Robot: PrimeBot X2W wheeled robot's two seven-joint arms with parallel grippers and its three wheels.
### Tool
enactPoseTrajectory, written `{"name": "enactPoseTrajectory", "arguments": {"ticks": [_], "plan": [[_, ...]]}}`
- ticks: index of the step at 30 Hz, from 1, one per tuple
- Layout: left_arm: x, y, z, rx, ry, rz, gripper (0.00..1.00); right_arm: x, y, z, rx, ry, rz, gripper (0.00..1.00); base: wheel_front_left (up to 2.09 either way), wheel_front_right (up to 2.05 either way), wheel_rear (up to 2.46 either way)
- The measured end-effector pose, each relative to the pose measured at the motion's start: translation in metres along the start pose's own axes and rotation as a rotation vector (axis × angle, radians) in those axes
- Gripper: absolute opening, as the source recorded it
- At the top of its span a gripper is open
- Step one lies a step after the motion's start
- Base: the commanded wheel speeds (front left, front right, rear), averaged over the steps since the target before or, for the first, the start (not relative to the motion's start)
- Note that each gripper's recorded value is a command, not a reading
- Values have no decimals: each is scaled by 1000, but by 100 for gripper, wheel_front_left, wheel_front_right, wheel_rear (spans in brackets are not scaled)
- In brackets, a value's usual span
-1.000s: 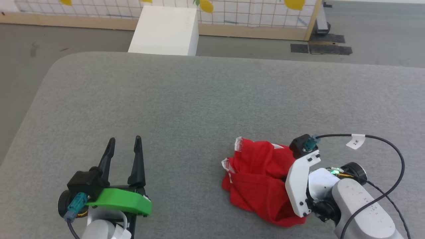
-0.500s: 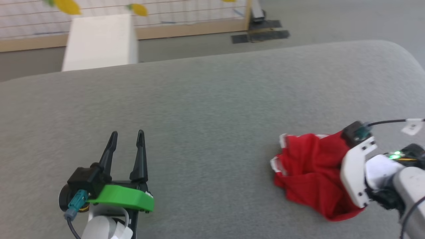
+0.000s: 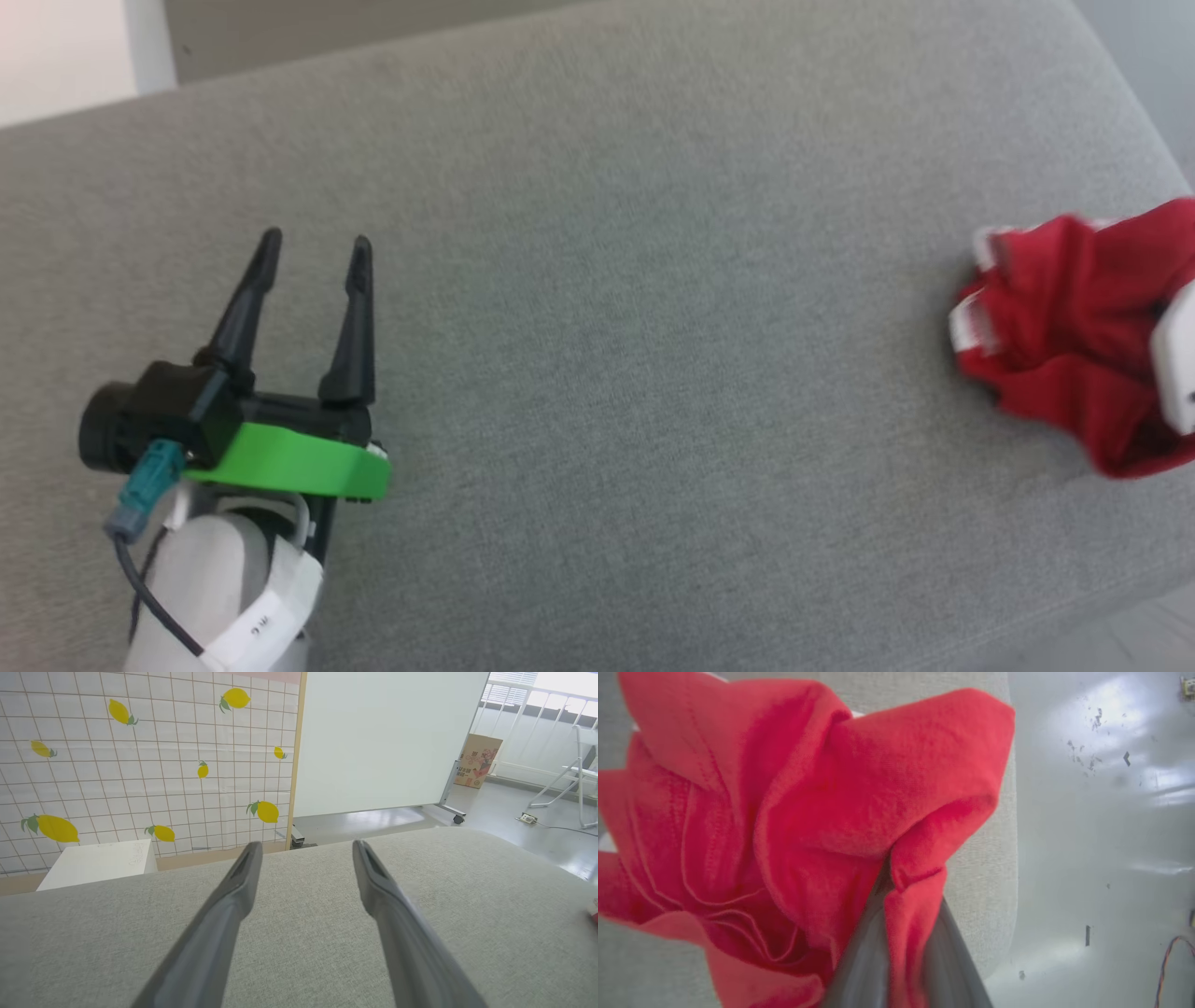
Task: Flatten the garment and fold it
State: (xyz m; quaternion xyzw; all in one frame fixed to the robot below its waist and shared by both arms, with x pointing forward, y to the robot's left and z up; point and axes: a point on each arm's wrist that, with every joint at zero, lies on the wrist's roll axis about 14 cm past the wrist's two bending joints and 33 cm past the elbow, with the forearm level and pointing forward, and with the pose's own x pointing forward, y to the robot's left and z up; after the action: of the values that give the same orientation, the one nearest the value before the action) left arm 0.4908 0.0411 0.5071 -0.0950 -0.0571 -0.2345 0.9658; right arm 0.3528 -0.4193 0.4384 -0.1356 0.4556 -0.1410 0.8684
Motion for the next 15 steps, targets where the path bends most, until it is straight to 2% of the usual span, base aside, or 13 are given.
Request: {"name": "enactPoseTrajectory", "arguments": {"ticks": [8, 14, 15], "plan": [[6, 31, -51, 19, 109, 24, 100, 36, -57, 9, 41, 45, -190, 0, 0, 0, 0], [1, 46, -82, 1, 171, 51, 100, 58, -79, 8, 68, 80, -295, 2, 0, 0, 0], [0, 48, -85, 1, 175, 55, 100, 62, -80, 7, 72, 85, -306, 48, 0, 0, 0]]}}
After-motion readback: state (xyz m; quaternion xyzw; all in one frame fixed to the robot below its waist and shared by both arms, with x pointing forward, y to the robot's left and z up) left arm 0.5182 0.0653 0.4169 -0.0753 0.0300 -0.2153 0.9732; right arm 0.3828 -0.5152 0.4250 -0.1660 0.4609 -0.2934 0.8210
